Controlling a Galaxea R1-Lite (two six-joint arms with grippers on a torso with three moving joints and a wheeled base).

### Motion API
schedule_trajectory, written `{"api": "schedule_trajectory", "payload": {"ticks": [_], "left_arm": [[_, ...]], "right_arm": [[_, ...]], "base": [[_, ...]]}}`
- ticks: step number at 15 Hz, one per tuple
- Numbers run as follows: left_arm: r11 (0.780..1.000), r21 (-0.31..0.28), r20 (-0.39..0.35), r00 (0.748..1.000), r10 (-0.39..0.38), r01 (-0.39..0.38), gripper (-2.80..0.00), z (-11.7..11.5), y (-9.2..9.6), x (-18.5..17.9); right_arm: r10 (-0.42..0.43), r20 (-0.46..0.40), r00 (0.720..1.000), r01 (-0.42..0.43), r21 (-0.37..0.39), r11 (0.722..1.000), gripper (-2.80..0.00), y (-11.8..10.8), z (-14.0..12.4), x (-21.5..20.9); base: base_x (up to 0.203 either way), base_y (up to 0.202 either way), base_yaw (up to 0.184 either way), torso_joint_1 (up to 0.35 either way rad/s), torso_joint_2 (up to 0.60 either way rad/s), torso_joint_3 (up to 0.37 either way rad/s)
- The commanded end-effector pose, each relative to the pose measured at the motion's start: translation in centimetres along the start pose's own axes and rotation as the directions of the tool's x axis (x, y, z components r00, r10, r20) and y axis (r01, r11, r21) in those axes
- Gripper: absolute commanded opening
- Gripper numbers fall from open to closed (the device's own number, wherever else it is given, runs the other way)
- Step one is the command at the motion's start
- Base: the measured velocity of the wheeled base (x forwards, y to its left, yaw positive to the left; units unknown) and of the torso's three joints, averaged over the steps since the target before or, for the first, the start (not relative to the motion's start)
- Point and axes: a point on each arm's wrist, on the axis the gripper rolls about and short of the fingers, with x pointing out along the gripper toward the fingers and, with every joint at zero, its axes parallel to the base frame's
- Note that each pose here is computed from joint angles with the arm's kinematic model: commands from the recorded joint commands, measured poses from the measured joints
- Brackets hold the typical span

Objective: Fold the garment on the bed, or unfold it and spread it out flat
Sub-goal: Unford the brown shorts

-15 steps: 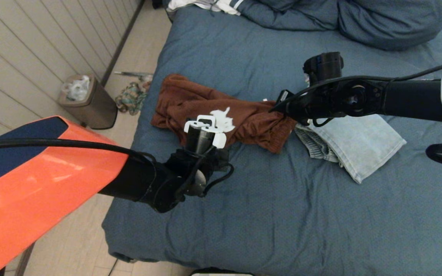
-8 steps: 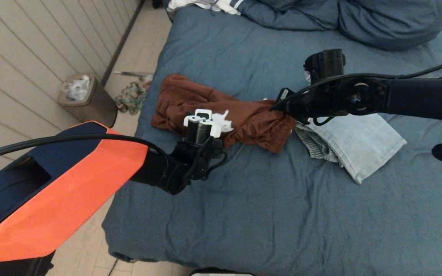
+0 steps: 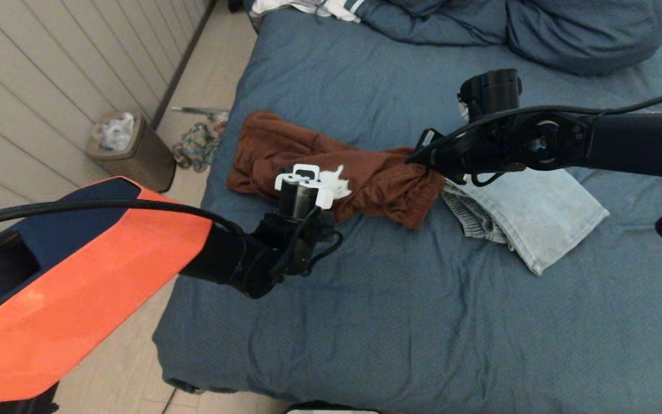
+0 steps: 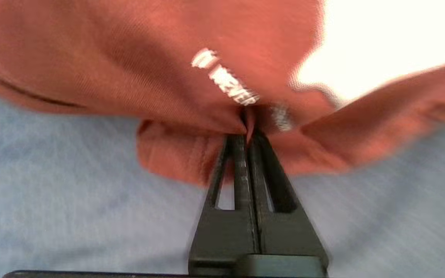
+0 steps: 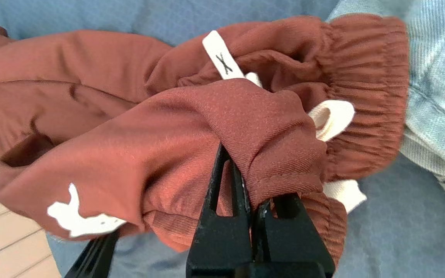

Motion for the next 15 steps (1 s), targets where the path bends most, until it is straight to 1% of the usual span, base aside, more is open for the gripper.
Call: {"api": "schedule_trajectory", "payload": {"ticks": [1, 5, 8, 10, 11, 13, 15], "left_arm": [[1.0, -0.005, 0.013, 1.0, -0.021, 0.021, -2.8, 1.3, 0.3, -2.4], [1.0, -0.006, 0.016, 0.999, -0.029, 0.029, -2.8, 1.8, 0.8, -4.0], [0.999, -0.023, 0.046, 0.998, -0.035, 0.037, -2.8, 3.9, 2.5, -7.2], [0.998, -0.025, 0.043, 0.997, -0.063, 0.064, -2.8, 4.9, 4.3, -9.9], [0.996, -0.022, 0.033, 0.996, -0.082, 0.083, -2.8, 5.3, 5.3, -11.3], [0.991, -0.011, -0.015, 0.991, -0.135, 0.135, -2.8, 5.7, 7.5, -14.2], [0.983, 0.002, -0.082, 0.98, -0.183, 0.183, -2.8, 5.4, 9.4, -17.2]], "right_arm": [[-0.002, -0.005, 1.0, 0.002, 0.003, 1.0, -2.8, 0.0, 0.0, -0.7], [-0.003, -0.009, 1.0, 0.003, 0.004, 1.0, -2.8, 0.1, -0.1, -1.7], [-0.015, -0.029, 0.999, 0.015, -0.002, 1.0, -2.8, -0.1, -0.5, -3.1], [-0.045, -0.082, 0.996, 0.044, -0.013, 0.999, -2.8, -0.4, -1.2, -4.6], [-0.054, -0.117, 0.992, 0.051, -0.027, 0.998, -2.8, -0.1, -1.6, -5.8], [-0.059, -0.202, 0.978, 0.045, -0.073, 0.996, -2.8, 0.7, -2.8, -8.5], [-0.06, -0.293, 0.954, 0.026, -0.12, 0.993, -2.8, 1.5, -5.2, -10.4]], "base": [[0.0, 0.0, 0.0, 0.0, 0.0, 0.0], [0.0, 0.0, 0.0, 0.0, 0.0, 0.0], [0.0, 0.0, 0.0, 0.0, 0.0, 0.0], [0.0, 0.0, 0.0, 0.0, 0.0, 0.0], [0.0, 0.0, 0.0, 0.0, 0.0, 0.0], [0.0, 0.0, 0.0, 0.0, 0.0, 0.0], [0.0, 0.0, 0.0, 0.0, 0.0, 0.0]]}}
